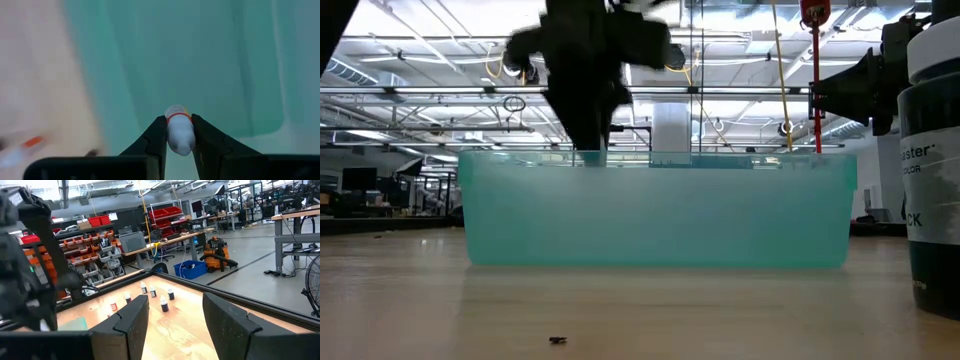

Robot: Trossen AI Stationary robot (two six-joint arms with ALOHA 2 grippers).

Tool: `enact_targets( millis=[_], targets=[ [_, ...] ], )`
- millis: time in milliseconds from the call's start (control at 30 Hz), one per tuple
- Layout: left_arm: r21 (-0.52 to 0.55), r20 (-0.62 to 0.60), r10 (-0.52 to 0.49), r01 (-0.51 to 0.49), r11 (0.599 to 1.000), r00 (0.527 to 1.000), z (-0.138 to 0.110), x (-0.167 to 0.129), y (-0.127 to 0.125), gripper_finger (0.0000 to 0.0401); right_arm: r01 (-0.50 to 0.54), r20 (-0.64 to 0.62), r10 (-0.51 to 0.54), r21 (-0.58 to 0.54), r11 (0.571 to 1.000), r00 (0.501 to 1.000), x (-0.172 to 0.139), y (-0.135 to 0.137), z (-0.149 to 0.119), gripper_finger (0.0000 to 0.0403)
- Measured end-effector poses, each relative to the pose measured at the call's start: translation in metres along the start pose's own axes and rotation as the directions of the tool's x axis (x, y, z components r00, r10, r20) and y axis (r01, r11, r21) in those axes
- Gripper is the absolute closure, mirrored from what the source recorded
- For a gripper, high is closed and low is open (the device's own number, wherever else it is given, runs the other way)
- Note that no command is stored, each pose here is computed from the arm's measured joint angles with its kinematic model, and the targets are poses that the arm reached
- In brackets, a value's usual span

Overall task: Pick & Place food coloring
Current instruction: Put the small orange food coloring bottle into the blue bin, then put the small green food coloring bottle into the blue bin

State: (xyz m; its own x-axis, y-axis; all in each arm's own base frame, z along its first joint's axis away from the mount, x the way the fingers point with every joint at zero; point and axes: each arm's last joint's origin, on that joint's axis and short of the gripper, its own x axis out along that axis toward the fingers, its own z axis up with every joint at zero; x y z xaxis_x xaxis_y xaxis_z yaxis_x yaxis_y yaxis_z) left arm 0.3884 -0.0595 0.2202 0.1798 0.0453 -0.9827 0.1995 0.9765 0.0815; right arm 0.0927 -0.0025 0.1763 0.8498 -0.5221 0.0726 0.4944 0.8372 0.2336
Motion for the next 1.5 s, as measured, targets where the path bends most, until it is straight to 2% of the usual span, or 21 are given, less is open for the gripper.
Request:
enact_targets(
  millis=[167, 433, 600, 667, 733, 933, 1033, 1100, 1167, 1267, 1400, 1500],
  targets=[
    [-0.054, -0.05, -0.036, 0.033, 0.998, 0.998, 0.004, 0.029, 0.006, 0.0333, 0.0, 0.0, 0.0, 0.0, 1.0, 1.0, 0.0, 0.0, 0.0, 0.0226],
    [-0.062, -0.073, -0.108, 0.104, 0.993, 0.991, 0.009, 0.06, 0.006, 0.0333, 0.0, 0.001, 0.0, 0.001, 1.0, 1.0, 0.0, 0.0, 0.0, 0.0227],
    [-0.05, -0.05, -0.105, 0.103, 0.993, 0.993, 0.013, 0.065, 0.006, 0.0333, 0.0, 0.0, 0.0, 0.0, 1.0, 1.0, 0.0, 0.0, 0.0, 0.0227],
    [-0.052, -0.046, -0.101, 0.099, 0.994, 0.994, 0.013, 0.064, 0.006, 0.0316, 0.0, 0.0, 0.0, 0.0, 1.0, 1.0, 0.0, 0.0, 0.0, 0.0227],
    [-0.065, -0.047, -0.099, 0.096, 0.993, 0.994, 0.012, 0.061, 0.006, 0.0277, 0.0, 0.0, 0.0, 0.0, 1.0, 1.0, 0.0, 0.0, 0.0, 0.0227],
    [-0.112, 0.025, -0.08, 0.083, 0.99, 0.996, 0.01, 0.028, 0.009, 0.0169, 0.0, 0.0, 0.0, -0.001, 1.0, 1.0, 0.0, 0.0, 0.0, 0.0226],
    [-0.142, 0.035, -0.005, 0.01, 0.99, 0.999, 0.004, 0.005, 0.012, 0.0138, 0.0, 0.0, 0.0, -0.001, 1.0, 1.0, 0.0, 0.0, 0.0, 0.0227],
    [-0.154, 0.031, 0.085, -0.079, 0.985, 0.996, -0.005, -0.017, 0.015, 0.0125, 0.0, 0.0, 0.0, 0.0, 1.0, 1.0, 0.0, 0.0, 0.0, 0.0227],
    [-0.163, 0.01, 0.208, -0.204, 0.965, 0.978, -0.015, -0.037, 0.021, 0.0116, 0.0, 0.0, 0.0, 0.0, 1.0, 1.0, 0.0, 0.0, 0.0, 0.0226],
    [-0.195, -0.028, 0.358, -0.356, 0.914, 0.933, -0.032, -0.063, 0.037, 0.0114, 0.0, 0.0, 0.0, 0.0, 1.0, 1.0, 0.0, 0.0, 0.0, 0.0227],
    [-0.333, -0.077, 0.354, -0.358, 0.872, 0.932, -0.062, -0.093, 0.079, 0.0126, 0.0, 0.0, 0.0, -0.001, 1.0, 1.0, 0.0, 0.0, 0.0, 0.0226],
    [-0.442, -0.162, 0.341, -0.377, 0.814, 0.926, -0.091, -0.105, 0.118, 0.0137, 0.0, 0.0, 0.0, 0.0, 1.0, 1.0, 0.0, 0.0, 0.0, 0.0227]
  ],
)
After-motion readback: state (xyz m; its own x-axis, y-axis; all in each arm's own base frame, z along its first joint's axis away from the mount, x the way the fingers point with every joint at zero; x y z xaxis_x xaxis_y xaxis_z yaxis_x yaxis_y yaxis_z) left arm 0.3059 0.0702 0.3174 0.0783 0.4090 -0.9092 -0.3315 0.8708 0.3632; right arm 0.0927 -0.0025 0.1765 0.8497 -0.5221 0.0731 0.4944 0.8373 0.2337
